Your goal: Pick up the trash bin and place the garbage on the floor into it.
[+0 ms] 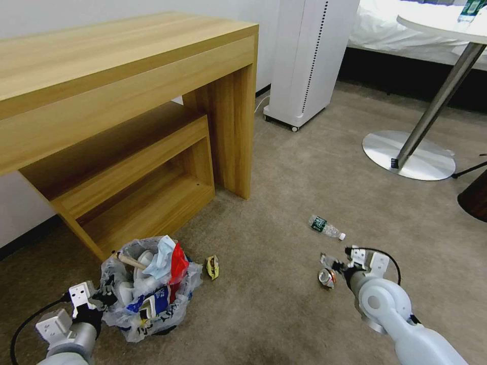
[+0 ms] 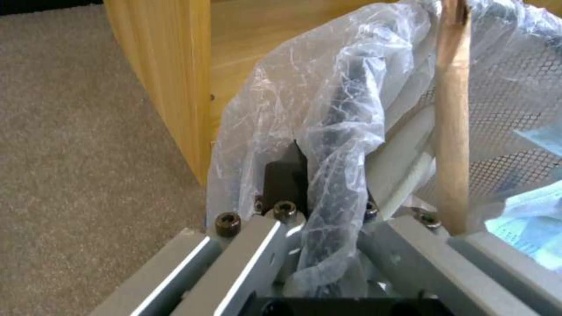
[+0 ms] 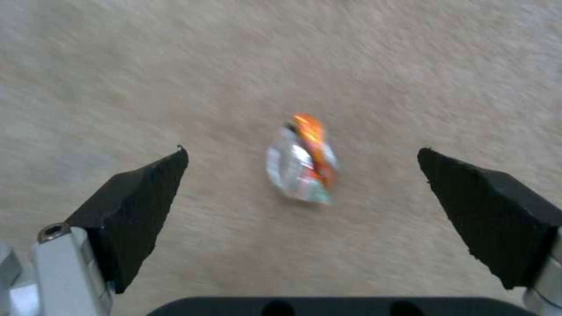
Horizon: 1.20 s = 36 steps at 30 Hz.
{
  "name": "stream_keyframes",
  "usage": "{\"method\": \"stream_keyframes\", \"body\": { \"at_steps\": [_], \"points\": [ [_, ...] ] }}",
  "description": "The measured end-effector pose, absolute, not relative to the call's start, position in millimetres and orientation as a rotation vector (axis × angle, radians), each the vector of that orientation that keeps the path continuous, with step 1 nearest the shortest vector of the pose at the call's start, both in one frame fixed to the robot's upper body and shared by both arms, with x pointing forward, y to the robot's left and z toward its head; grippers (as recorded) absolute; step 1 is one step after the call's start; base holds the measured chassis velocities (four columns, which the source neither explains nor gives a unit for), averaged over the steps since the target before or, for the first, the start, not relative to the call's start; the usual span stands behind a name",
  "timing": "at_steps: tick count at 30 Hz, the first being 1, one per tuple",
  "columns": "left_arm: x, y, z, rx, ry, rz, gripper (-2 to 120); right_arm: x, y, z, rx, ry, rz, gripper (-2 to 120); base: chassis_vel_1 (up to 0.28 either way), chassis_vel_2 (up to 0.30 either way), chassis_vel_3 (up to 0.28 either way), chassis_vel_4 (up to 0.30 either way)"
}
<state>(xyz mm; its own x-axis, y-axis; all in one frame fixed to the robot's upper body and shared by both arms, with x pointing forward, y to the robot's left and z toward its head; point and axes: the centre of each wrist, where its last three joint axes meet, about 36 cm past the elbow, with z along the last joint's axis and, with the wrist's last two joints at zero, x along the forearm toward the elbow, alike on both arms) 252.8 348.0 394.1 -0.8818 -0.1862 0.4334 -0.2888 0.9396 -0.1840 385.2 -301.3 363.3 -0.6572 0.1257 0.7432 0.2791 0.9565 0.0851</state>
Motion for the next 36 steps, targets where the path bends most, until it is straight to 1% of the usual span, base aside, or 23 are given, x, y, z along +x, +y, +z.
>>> {"method": "stream_keyframes", "body": {
  "at_steps": [1,7,9,11,15,26,32,33,34,35,36],
  "points": [
    [252.8,348.0,394.1,0.343,-2.676,0.341,1,385.2,-301.3,363.3,-0.283,-2.291,-0.244,100,0.0,0.0,0.0,0.0],
    [254.5,348.6,392.8,0.345,-2.68,0.344,1,388.8,-316.5,323.1,-0.275,-2.23,-0.095,100,0.0,0.0,0.0,0.0],
    [254.4,348.9,392.6,0.346,-2.679,0.344,1,389.2,-316.6,320.6,-0.269,-2.227,-0.087,100,0.0,0.0,0.0,0.0],
    [254.3,349.5,392.1,0.351,-2.68,0.348,1,394.9,-316.0,302.6,-0.218,-2.22,-0.033,100,0.0,0.0,0.0,0.0],
    [253.5,348.6,390.6,0.357,-2.678,0.356,1,407.2,-310.0,287.0,-0.187,-2.22,0.008,100,0.0,0.0,0.0,0.0],
    [249.7,349.3,392.5,0.373,-2.684,0.359,1,431.2,-298.2,257.6,-0.134,-2.246,0.113,100,0.0,0.0,0.0,0.0],
    [248.1,348.7,393.9,0.375,-2.685,0.359,1,433.6,-295.9,248.5,-0.128,-2.249,0.14,99,0.0,0.0,0.0,0.0],
    [247.8,348.6,394.1,0.376,-2.685,0.359,1,434.3,-296.4,246.7,-0.129,-2.249,0.147,97,0.0,0.0,0.0,0.0],
    [247.6,348.2,394.4,0.376,-2.686,0.358,1,434.4,-298.4,243.0,-0.133,-2.25,0.158,93,0.0,0.0,0.0,0.0],
    [247.6,348.2,394.4,0.376,-2.686,0.358,1,434.4,-298.4,243.0,-0.133,-2.25,0.158,93,0.0,0.0,0.0,0.0],
    [247.5,347.9,394.7,0.377,-2.686,0.358,1,433.9,-299.7,240.1,-0.135,-2.253,0.164,88,0.0,0.0,0.0,0.0]
  ]
}}
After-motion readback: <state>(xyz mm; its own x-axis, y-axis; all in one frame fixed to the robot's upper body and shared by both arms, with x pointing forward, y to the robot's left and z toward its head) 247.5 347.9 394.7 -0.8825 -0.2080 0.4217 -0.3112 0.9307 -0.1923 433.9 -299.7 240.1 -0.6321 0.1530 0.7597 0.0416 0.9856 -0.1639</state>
